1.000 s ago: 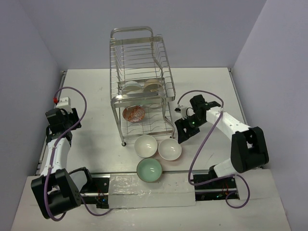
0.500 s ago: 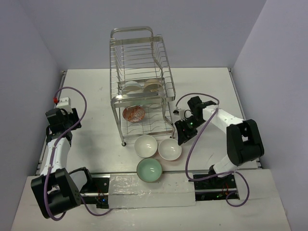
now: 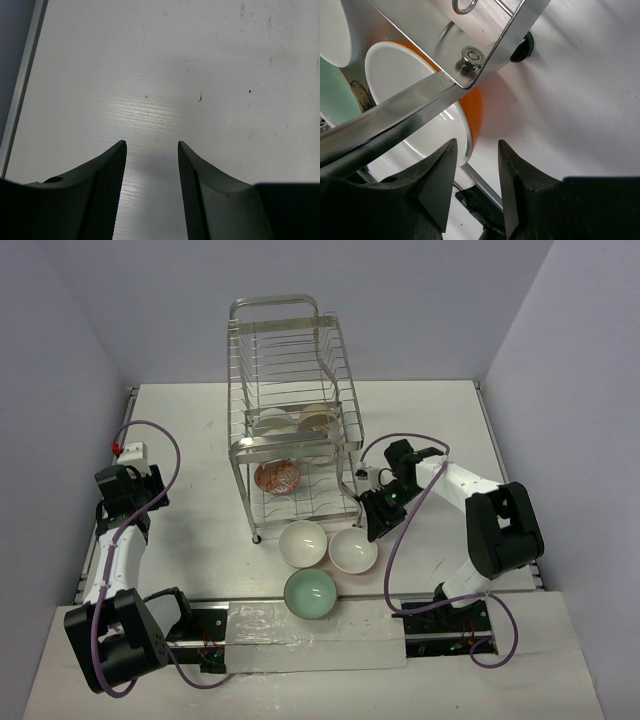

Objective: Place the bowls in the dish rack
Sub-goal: Pick up the bowl from the center of the board.

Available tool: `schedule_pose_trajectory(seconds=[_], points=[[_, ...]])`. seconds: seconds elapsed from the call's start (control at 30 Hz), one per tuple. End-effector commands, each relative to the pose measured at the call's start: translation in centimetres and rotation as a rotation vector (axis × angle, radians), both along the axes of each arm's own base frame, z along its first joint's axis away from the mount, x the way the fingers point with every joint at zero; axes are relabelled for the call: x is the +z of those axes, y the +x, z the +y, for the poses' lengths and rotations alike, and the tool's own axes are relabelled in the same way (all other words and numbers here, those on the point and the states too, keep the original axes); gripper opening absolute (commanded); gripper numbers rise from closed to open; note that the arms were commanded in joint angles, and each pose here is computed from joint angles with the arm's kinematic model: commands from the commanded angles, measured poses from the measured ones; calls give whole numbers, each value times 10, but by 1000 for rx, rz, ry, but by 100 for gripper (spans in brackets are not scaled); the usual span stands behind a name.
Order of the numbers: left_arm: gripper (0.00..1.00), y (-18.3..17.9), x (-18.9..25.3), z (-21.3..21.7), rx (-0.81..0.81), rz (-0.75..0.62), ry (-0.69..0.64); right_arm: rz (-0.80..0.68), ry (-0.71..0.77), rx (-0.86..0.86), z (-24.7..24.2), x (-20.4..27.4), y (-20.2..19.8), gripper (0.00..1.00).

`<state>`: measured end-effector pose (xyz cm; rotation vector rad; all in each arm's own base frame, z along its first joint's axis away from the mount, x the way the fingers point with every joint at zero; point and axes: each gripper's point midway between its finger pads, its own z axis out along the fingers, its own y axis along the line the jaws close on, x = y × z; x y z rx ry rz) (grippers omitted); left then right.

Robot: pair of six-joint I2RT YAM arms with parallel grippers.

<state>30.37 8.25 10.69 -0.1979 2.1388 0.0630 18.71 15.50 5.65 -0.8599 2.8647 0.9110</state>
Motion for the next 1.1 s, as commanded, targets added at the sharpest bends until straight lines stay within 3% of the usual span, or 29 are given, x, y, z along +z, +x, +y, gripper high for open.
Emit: schedule_pose_trajectory(seconds=[0.0,0.37,0.57,0.6,0.63,1.07], points=[[50,7,13,4,-5,-35,15,13,21,42,11,5,-3,45],[50,8,12,4,-5,-29,14,55,28,64,14,2,-10,34],[50,7,11,5,-3,-27,16,43,30,68,14,5,-9,13],[50,8,11,5,-3,-26,15,35,31,71,14,6,-8,2],[50,8,11,5,-3,-25,15,34,33,75,14,6,-8,0],[49,7,11,6,1,-22,18,-68,22,84,3,30,-5,0]])
